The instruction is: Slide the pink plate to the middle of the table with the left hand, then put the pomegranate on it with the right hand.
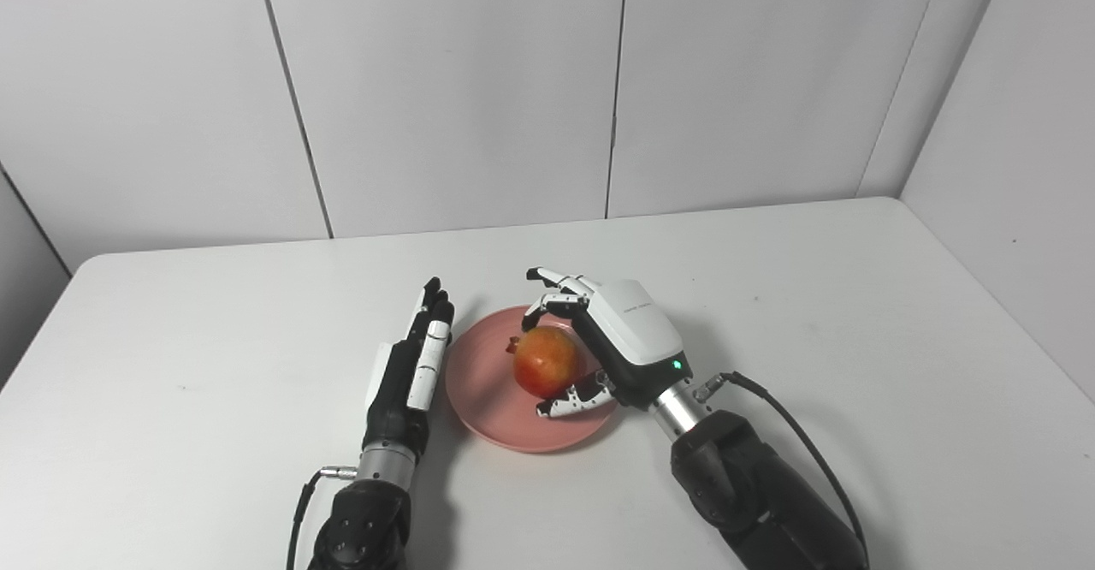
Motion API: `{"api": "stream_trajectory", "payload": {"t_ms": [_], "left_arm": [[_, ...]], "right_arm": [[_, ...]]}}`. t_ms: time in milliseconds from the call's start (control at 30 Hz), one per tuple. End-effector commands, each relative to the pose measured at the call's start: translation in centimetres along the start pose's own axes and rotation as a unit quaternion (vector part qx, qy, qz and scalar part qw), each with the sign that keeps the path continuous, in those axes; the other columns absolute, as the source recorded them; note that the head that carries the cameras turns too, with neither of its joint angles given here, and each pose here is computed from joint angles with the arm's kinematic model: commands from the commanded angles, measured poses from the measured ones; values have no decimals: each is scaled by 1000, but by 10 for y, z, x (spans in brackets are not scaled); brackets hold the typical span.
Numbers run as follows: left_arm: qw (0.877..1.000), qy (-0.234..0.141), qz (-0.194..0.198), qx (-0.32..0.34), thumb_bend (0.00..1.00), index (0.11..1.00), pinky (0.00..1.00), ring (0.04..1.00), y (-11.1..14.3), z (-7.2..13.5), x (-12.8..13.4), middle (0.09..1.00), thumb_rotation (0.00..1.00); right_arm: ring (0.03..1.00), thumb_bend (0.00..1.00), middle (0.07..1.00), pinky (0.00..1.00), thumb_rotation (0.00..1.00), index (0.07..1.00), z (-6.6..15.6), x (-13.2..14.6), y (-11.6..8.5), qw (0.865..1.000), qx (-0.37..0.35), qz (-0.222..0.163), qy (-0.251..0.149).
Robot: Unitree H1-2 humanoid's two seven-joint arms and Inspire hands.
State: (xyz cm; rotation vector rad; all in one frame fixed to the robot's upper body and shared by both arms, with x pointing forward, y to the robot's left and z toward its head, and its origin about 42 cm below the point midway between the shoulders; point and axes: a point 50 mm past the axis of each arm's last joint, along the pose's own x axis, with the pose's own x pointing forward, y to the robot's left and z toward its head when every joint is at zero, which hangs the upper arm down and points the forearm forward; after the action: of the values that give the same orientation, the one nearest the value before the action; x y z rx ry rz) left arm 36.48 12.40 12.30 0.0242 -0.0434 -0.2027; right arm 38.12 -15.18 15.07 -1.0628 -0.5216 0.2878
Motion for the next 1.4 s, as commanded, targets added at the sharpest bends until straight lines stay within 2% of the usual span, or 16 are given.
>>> {"api": "stream_trajectory", "payload": {"t_ms": [0, 167, 267, 333, 367, 400, 433, 567, 633, 733, 833, 1067, 1233, 1367], "left_arm": [[999, -44, -6, 8, 701, 1000, 970, 999, -5, 24, 11, 1000, 1000], [999, -44, -7, 4, 697, 1000, 971, 1000, -4, 24, 11, 1000, 1000], [999, -45, -8, 7, 703, 1000, 965, 998, -4, 25, 11, 1000, 1000], [999, -46, -10, 9, 702, 1000, 967, 1000, -4, 26, 11, 1000, 1000], [999, -46, -10, 10, 700, 1000, 964, 999, -4, 26, 10, 1000, 1000], [999, -47, -9, 7, 700, 1000, 963, 998, -5, 27, 11, 1000, 1000], [999, -47, -9, 5, 698, 1000, 964, 999, -5, 27, 11, 1000, 1000], [999, -46, -7, -1, 714, 1000, 970, 1000, -6, 28, 11, 1000, 1000], [999, -44, -9, -2, 714, 1000, 973, 1000, -6, 28, 11, 1000, 1000], [999, -41, -9, -5, 704, 1000, 976, 1000, -6, 28, 12, 1000, 1000], [999, -41, -8, -6, 694, 1000, 976, 1000, -6, 28, 12, 1000, 1000], [999, -42, -12, -9, 704, 1000, 982, 1000, -6, 27, 13, 1000, 1000], [999, -43, -9, -8, 711, 998, 973, 999, -6, 28, 13, 1000, 1000], [999, -43, -7, 1, 716, 995, 964, 995, -5, 28, 12, 1000, 1000]], "right_arm": [[812, 515, 851, 677, 128, 489, 6, 11, -12, 999, -8, -29, -15], [843, 515, 881, 705, 135, 493, 4, 11, -11, 1000, -4, -15, -8], [874, 512, 903, 757, 149, 497, 4, 12, -12, 1000, -12, 1, -4], [922, 508, 937, 838, 162, 498, 3, 12, -13, 1000, -9, 20, 3], [948, 566, 957, 887, 310, 609, 3, 12, -14, 1000, -7, 28, 6], [961, 596, 967, 912, 388, 666, 3, 11, -15, 999, -3, 38, 12], [987, 626, 986, 958, 508, 720, 3, 11, -15, 999, 1, 44, 16], [1000, 660, 1000, 998, 653, 804, 3, 10, -18, 998, 18, 62, 21], [1000, 666, 1000, 1000, 674, 824, 3, 9, -19, 997, 23, 71, 24], [1000, 678, 1000, 1000, 749, 907, 4, 9, -22, 996, 32, 80, 26], [1000, 685, 1000, 1000, 765, 949, 5, 9, -24, 995, 44, 82, 25], [1000, 685, 1000, 1000, 745, 999, 9, 6, -31, 997, 62, 52, 0], [1000, 669, 1000, 1000, 708, 1000, 14, 2, -39, 996, 90, -14, -17], [1000, 672, 1000, 1000, 762, 1000, 15, -2, -44, 991, 111, -64, -23]]}}
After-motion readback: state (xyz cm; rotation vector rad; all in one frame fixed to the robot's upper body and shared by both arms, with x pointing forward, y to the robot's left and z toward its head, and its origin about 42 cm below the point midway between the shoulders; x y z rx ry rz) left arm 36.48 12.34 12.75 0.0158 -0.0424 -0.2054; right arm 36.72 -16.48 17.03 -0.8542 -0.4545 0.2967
